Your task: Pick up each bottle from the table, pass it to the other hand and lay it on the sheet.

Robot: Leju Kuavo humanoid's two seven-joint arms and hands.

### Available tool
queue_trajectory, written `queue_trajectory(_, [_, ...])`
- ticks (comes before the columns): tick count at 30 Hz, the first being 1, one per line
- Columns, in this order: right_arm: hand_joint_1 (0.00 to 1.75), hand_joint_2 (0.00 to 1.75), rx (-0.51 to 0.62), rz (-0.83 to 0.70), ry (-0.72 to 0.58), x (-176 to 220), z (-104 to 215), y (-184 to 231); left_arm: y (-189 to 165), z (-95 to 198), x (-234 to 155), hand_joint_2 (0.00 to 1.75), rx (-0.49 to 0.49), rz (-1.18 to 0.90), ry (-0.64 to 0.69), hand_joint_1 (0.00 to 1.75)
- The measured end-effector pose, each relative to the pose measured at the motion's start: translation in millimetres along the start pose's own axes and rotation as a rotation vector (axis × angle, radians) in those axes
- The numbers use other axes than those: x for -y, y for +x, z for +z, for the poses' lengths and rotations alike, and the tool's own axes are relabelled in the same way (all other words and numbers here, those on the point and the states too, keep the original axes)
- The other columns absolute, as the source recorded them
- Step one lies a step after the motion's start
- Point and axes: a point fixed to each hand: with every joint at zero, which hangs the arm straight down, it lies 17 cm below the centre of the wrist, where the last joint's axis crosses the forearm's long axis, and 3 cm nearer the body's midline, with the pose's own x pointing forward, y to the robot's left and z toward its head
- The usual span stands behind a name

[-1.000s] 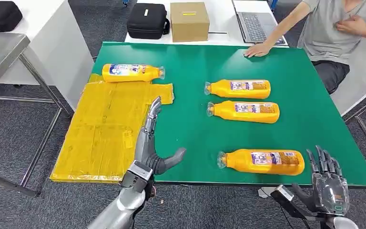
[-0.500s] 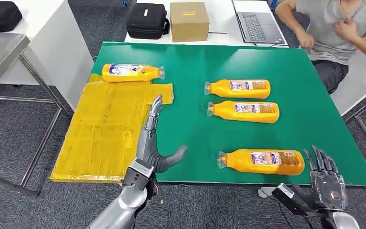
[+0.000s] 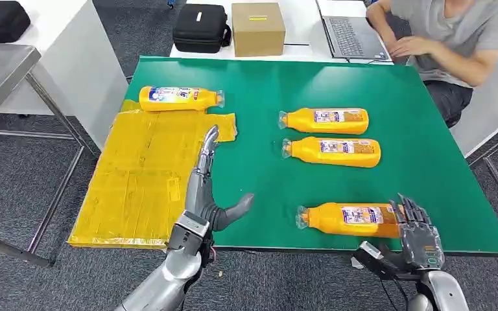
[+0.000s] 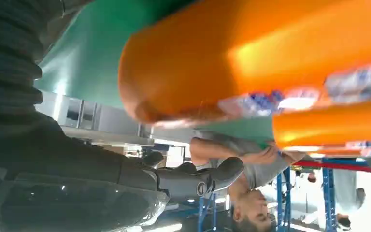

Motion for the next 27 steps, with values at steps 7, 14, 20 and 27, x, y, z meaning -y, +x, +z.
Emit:
queue_trajectory(7, [0.00, 1.75, 0.014, 0.005, 0.014, -7, -5, 4, -2, 1, -1, 1.75, -0.005, 0.004, -0.001, 0.00])
queue_trajectory(14, [0.00, 1.75, 0.017, 0.007, 0.023, -12, -10, 7, -3, 2, -3, 1.75, -0.007, 0.002, -0.001, 0.00])
queue_trajectory(20, [0.00, 1.75, 0.024, 0.008, 0.022, -13, -15, 11, -5, 3, -5, 1.75, -0.009, -0.008, 0.000, 0.00])
queue_trajectory(27, [0.00, 1.75, 0.018, -0.010, 0.005, -12, -17, 10, -5, 4, -5, 1.75, -0.009, -0.009, -0.001, 0.00])
